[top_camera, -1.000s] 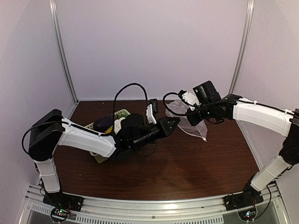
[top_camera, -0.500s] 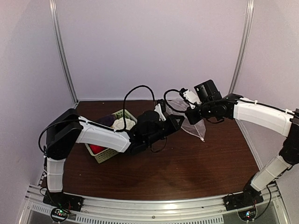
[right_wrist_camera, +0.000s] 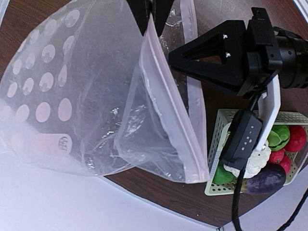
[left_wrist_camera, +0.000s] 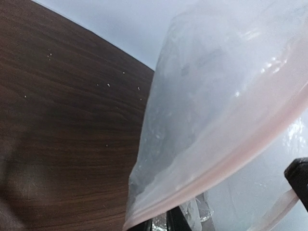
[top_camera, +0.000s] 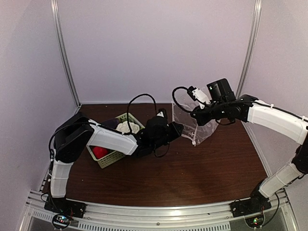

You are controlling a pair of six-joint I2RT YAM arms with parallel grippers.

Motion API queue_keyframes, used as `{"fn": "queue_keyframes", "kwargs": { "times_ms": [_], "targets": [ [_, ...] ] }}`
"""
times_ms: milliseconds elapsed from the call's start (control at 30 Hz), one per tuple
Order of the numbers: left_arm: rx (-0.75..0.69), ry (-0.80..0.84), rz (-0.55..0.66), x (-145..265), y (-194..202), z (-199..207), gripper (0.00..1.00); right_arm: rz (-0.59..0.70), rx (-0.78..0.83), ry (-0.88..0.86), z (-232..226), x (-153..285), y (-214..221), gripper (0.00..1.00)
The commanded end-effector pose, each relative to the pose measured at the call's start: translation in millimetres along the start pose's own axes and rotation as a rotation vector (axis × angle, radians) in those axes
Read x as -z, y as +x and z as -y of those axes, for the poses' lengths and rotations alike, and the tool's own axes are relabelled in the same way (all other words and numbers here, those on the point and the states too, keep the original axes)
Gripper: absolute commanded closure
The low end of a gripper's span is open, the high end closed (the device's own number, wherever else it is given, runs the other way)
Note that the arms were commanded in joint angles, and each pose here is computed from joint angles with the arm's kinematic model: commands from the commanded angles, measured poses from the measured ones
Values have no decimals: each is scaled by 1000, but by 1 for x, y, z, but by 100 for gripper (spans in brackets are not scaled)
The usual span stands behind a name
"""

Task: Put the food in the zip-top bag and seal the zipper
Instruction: Adjust the zipper food storage bag at the center of the board.

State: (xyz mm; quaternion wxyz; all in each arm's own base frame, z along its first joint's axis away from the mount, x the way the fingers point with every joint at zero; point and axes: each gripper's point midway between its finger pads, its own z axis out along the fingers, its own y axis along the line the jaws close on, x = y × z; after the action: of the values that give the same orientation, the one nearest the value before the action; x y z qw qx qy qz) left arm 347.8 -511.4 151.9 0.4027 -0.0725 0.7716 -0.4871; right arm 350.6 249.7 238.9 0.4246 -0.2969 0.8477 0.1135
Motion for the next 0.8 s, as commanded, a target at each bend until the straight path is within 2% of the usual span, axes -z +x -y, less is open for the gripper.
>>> {"fn": "queue_keyframes", "kwargs": {
  "times_ms": [0,233,333,400,500,600,700,767],
  "targets": [
    [-38,167,69,-7,-28,49,88,-37,5,-89,-17,-7,18,100],
    [-3,225,59,-25,-25,63,88,3,-27,-148,-26,-5,7,100],
    [15,174,23,-36,-18,49,90,23,-13,-142,-25,-1,4,100],
    [35,95,-43,-46,-6,29,92,52,4,-133,-23,7,-3,100],
    [77,-29,-109,-49,10,-9,95,83,29,-57,-10,19,-10,100],
    [70,-113,-109,-46,10,-26,97,84,42,69,12,25,-11,100],
    [48,-136,-87,-46,2,-25,98,49,52,145,25,23,-6,100],
    [24,-107,-66,-46,-6,-13,97,25,56,131,22,17,1,100]
  ]
}}
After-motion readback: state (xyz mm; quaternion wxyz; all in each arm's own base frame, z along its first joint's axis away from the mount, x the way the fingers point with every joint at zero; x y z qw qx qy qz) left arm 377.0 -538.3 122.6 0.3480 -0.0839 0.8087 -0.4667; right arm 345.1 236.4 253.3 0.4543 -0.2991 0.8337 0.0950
